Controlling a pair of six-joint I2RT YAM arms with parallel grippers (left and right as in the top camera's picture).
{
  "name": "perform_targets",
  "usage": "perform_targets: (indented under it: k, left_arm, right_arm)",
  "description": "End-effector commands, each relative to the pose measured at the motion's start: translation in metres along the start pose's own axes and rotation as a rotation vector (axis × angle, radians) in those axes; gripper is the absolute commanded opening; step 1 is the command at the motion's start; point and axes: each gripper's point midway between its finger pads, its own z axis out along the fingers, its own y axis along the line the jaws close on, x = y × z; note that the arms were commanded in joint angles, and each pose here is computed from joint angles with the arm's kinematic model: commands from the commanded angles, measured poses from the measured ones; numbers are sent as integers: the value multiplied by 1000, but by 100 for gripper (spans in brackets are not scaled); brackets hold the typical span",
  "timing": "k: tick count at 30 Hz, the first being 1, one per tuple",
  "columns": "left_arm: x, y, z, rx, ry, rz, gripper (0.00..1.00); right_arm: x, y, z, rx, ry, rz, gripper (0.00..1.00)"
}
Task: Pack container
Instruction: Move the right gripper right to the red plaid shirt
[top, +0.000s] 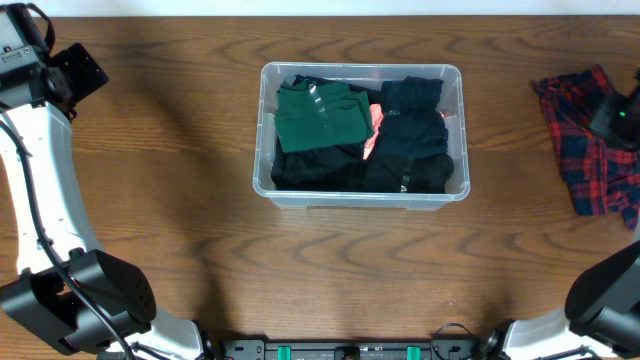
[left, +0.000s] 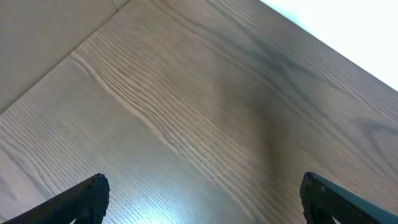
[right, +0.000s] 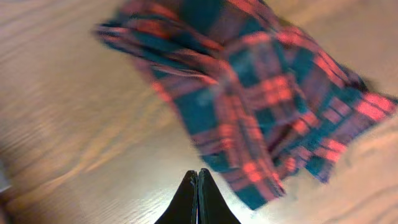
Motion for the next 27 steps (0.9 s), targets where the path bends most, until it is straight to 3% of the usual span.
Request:
perform_targets:
  k: [1, 14, 22, 27]
  left_arm:
    - [-2, 3, -2, -12, -9, -1, 98]
    - [-2, 3, -2, -12, -9, -1, 98]
    - [-2, 3, -2, -12, -9, -1, 98]
    - [-2, 3, -2, -12, -9, -1, 98]
  right_arm:
    - [9, -30, 21, 41, 56, 87, 1]
    - [49, -100, 106, 111, 241, 234, 1]
    - [94, -53, 160, -133, 429, 277, 1]
    - [119, -24, 164, -181, 539, 282, 1]
